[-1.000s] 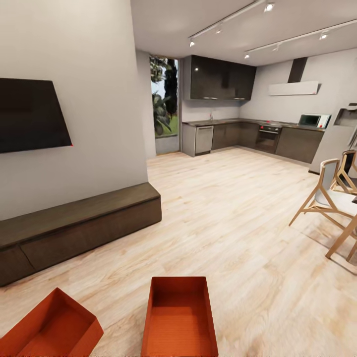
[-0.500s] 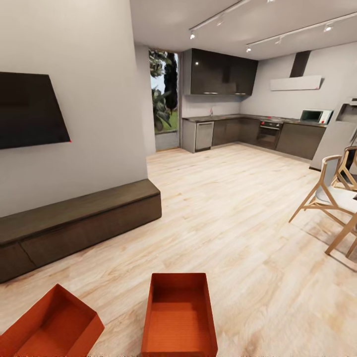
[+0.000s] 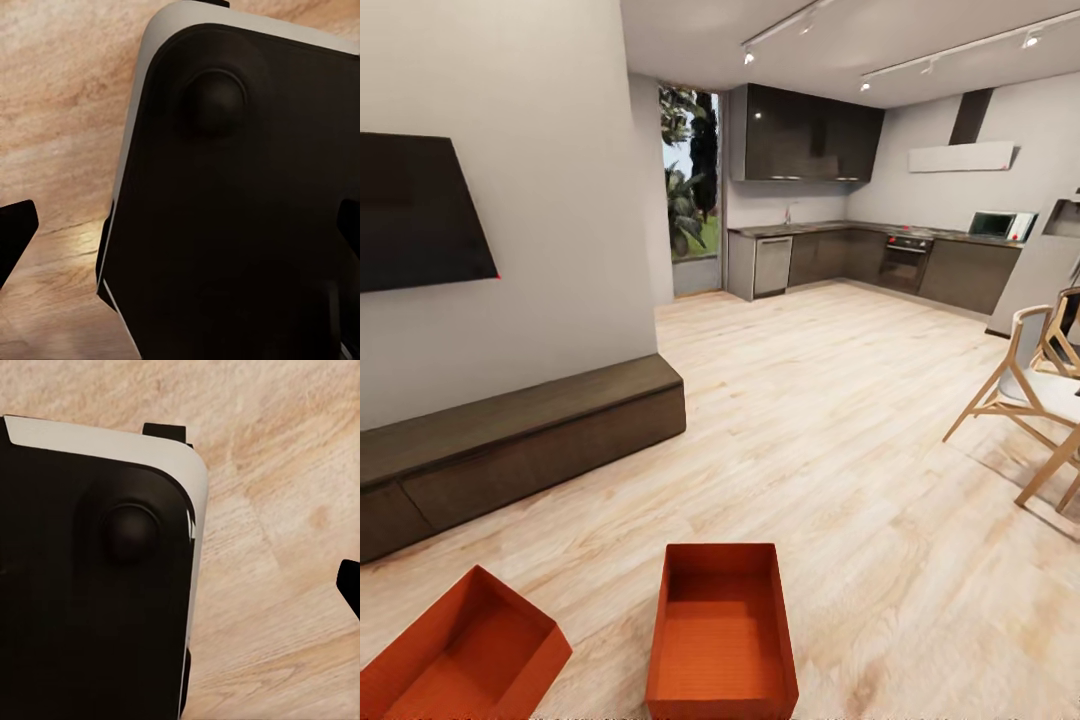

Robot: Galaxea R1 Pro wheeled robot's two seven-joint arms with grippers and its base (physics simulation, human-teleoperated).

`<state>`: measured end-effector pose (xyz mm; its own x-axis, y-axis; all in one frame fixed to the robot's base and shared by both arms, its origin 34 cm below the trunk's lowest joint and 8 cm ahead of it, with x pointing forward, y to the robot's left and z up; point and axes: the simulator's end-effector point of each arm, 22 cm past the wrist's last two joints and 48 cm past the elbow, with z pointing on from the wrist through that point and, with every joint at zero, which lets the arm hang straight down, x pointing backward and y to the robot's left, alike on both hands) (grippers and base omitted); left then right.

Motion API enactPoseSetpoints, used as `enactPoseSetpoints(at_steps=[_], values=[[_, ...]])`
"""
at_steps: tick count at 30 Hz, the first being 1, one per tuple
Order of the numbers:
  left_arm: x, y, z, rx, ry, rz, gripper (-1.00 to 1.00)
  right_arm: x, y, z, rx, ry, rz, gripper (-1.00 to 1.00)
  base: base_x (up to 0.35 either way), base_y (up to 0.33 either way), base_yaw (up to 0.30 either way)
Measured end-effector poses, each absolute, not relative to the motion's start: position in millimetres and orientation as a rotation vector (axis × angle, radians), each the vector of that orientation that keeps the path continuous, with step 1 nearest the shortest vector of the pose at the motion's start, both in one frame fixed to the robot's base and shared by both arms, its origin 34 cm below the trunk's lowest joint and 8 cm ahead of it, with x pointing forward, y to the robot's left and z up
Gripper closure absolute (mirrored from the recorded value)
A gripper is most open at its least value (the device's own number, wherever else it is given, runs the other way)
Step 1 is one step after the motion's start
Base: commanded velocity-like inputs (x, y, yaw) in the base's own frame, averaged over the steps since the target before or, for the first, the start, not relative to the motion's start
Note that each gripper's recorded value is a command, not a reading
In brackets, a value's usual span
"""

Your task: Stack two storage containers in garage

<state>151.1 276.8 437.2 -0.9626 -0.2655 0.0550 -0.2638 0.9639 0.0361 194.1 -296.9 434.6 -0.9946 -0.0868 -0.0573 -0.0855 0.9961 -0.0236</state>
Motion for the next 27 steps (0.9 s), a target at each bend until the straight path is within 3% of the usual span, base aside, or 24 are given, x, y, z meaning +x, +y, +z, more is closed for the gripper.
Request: enactPoseSetpoints(at_steps=[27], values=[[134.2, 276.2, 437.1, 0.406, -3.011, -0.051, -1.0, 176.7, -296.4, 432.6, -0.138, 3.125, -0.029, -1.0, 0.0, 0.0, 0.0]])
